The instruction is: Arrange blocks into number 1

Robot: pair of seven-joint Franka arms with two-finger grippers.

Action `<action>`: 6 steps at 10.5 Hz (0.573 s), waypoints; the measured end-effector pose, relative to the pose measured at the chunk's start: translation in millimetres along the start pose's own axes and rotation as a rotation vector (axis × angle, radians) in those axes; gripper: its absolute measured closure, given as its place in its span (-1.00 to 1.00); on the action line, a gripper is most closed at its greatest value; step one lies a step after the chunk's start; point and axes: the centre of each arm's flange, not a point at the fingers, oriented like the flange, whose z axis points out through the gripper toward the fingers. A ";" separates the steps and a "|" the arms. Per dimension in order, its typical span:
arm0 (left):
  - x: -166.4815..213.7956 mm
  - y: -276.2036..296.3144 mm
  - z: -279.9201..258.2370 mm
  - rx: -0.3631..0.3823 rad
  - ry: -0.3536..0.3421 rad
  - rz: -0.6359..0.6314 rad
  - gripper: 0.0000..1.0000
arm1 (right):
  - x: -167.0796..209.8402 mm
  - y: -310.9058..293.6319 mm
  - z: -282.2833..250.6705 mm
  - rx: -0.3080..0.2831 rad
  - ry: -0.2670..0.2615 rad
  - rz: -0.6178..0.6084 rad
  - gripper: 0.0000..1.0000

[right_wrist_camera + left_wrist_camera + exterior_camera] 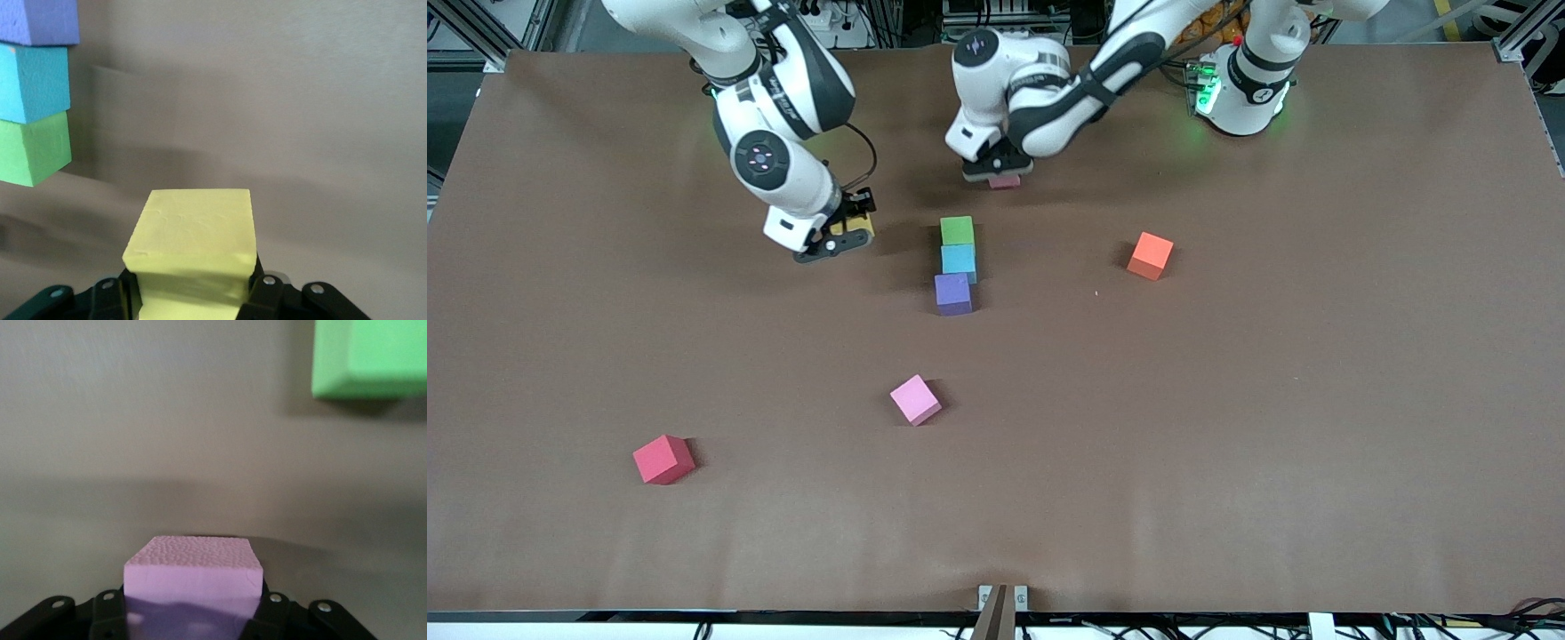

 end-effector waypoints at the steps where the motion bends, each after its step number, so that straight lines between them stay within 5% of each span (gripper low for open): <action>1: -13.3 8.1 -5.1 -0.018 0.002 -0.023 -0.22 | -0.5 7.8 -4.4 0.006 -0.003 0.002 -0.18; 4: -1.4 48.3 -32.5 -0.110 -0.021 -0.132 -0.22 | 4.9 32.0 -13.3 0.023 0.020 0.037 -0.18; 6: 27.0 61.3 -31.1 -0.131 -0.032 -0.174 -0.22 | 16.6 45.7 -24.8 0.036 0.101 0.065 -0.18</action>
